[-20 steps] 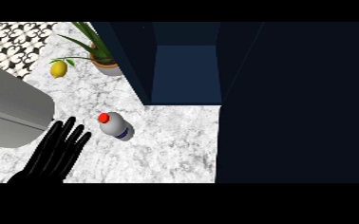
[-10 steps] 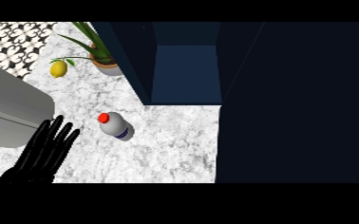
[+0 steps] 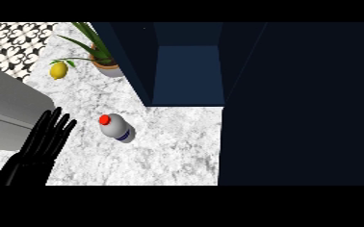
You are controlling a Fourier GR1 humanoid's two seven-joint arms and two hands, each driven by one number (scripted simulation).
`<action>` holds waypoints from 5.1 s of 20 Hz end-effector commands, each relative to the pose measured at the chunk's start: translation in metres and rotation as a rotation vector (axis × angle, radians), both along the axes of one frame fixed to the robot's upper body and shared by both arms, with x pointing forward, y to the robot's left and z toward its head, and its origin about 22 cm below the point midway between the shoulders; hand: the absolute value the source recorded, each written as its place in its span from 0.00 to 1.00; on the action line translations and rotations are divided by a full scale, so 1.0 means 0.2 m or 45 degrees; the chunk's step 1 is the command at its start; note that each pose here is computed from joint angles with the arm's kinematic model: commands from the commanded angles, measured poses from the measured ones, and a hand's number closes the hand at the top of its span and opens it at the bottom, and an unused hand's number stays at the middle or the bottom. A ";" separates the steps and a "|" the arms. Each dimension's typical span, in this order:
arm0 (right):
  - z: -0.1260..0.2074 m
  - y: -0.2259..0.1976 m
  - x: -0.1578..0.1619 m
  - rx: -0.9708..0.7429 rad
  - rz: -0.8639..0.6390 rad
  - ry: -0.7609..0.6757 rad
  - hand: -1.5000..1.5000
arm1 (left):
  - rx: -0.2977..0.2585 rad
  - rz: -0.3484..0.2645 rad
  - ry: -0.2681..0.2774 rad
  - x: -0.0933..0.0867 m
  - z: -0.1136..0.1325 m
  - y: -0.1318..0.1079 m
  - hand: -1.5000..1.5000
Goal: Pick up the bottled water, place it into the cabinet and close the cabinet
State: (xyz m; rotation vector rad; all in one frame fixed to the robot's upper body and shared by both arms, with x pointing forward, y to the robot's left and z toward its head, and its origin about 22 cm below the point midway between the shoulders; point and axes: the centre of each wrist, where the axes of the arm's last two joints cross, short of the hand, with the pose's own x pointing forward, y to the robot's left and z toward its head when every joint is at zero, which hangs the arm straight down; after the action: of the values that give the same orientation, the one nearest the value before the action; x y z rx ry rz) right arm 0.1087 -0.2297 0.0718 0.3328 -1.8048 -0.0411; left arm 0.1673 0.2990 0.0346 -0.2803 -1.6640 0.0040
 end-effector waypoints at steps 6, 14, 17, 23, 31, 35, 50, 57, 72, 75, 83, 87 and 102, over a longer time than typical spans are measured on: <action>0.02 0.03 0.00 -0.010 0.012 -0.025 0.00 | 0.068 0.005 0.021 0.16 -0.16 0.14 0.00; -0.09 0.00 -0.07 -0.014 0.029 0.007 0.00 | 0.081 0.004 0.120 0.33 -0.37 0.19 0.00; -0.01 0.01 -0.02 0.013 0.045 -0.021 0.00 | 0.059 0.015 0.179 0.31 -0.57 0.13 0.00; -0.05 0.03 -0.07 0.002 0.048 -0.014 0.00 | 0.011 0.034 0.232 0.38 -0.65 0.21 0.00; 0.01 -0.02 -0.10 0.018 0.040 -0.015 0.00 | -0.075 0.004 0.250 0.45 -0.77 0.17 0.00; -0.09 0.04 -0.04 -0.003 0.045 -0.012 0.00 | -0.075 -0.022 0.280 0.45 -0.83 0.16 0.00; -0.12 0.07 -0.03 0.008 0.069 -0.009 0.00 | -0.254 -0.103 0.305 0.52 -0.89 0.00 0.00; -0.05 -0.04 -0.07 0.006 0.094 -0.009 0.00 | -0.350 -0.169 0.346 0.53 -0.92 -0.12 0.00; -0.05 0.04 -0.05 0.033 0.060 -0.004 0.00 | -0.407 -0.314 0.292 0.47 -0.98 -0.29 1.00; -0.13 -0.03 -0.12 0.037 0.080 0.015 0.00 | -0.405 -0.316 0.309 0.58 -0.90 -0.25 1.00; -0.10 -0.01 -0.02 0.031 0.044 0.013 0.00 | -0.391 0.001 0.193 0.45 -0.94 -0.05 1.00; -0.05 0.00 -0.08 0.008 0.029 0.006 0.00 | -0.408 0.183 0.155 0.33 -0.98 0.06 1.00; -0.18 0.00 -0.04 0.032 0.049 0.011 0.00 | -0.518 0.117 0.117 0.39 -0.82 -0.06 1.00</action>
State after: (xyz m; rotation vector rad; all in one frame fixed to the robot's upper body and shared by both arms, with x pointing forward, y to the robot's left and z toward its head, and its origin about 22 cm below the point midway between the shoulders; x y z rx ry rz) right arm 0.1029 -0.2268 0.0460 0.3776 -1.7869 -0.0209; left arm 0.2404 0.2938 -0.1437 -0.4586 -1.5304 0.4311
